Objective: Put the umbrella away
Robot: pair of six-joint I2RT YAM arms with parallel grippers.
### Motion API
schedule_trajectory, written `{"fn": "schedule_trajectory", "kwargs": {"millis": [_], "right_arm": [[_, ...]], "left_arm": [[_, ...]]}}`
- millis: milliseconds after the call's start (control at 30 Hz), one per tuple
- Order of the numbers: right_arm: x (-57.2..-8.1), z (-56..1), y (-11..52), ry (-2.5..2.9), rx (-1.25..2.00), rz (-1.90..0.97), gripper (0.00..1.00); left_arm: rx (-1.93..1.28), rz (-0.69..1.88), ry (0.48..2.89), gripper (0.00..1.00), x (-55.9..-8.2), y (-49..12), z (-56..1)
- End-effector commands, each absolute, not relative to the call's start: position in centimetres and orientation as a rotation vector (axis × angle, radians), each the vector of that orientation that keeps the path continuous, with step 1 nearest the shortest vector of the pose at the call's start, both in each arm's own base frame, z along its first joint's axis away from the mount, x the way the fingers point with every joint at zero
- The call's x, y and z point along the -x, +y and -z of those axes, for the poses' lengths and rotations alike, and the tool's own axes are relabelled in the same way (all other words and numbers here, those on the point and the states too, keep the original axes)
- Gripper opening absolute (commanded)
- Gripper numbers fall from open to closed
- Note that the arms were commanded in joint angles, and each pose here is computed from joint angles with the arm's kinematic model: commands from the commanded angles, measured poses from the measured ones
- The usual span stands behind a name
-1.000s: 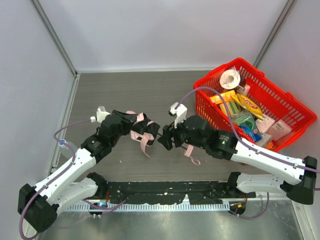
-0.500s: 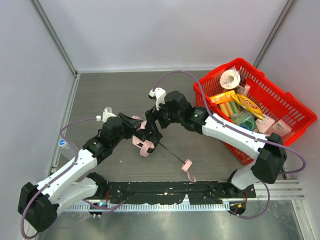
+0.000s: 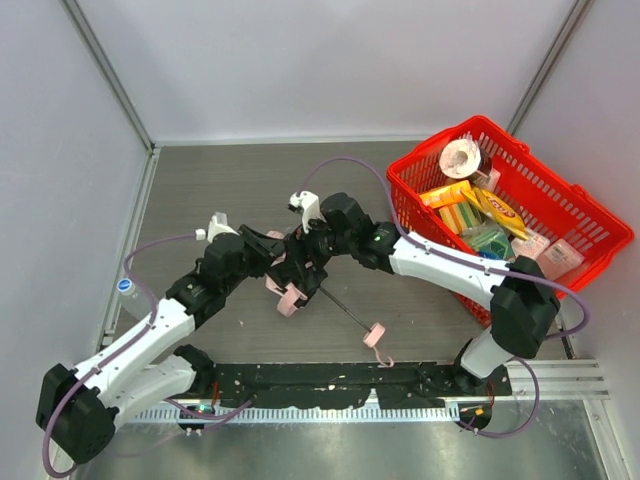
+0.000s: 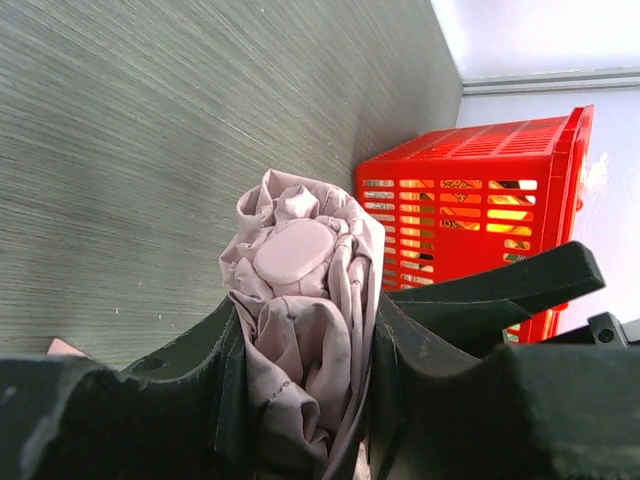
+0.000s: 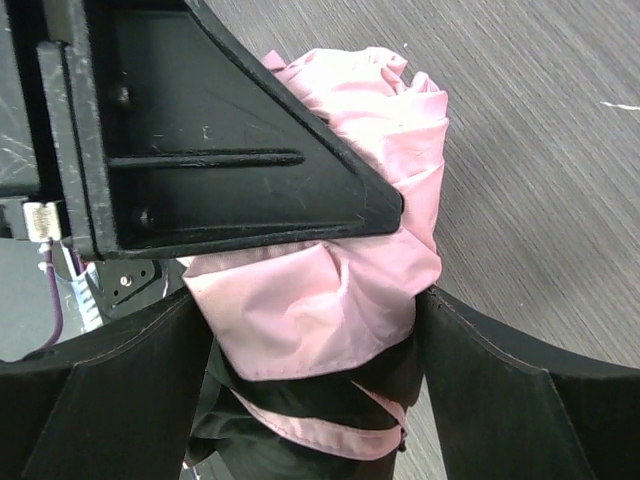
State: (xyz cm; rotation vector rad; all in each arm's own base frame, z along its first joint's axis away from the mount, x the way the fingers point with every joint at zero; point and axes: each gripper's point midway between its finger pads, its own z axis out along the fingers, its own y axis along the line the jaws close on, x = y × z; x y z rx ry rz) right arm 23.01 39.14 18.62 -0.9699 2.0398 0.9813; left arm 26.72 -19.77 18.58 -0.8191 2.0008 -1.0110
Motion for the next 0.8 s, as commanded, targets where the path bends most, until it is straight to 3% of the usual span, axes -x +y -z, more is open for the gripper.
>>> {"fn": "schedule_trajectory", "kwargs": {"millis": [0, 233, 400, 767], "right_arm": [[-23.1, -18.5, 40.2, 2.017, 0.949, -1.027, 0.83], [-23.4, -19.1, 39.6, 2.012, 0.888, -1.116, 0.84], [-24.9, -18.6, 36.7, 2.052, 0.856, -0.880, 0.86], [-23.9, -13.8, 39.0, 1.996, 1.014, -0.882, 0.81]], "left_arm": [[0.762, 1.243, 1.842, 0.00, -27.5, -21.8, -24.5], [0.763, 1.243, 1.846, 0.00, -27.4, -21.7, -24.8], [0.995, 0.901, 2.055, 0.00, -27.0, -18.7, -18.8], [1.223, 0.742, 2.246, 0.00, -27.3, -20.1, -11.3]]}}
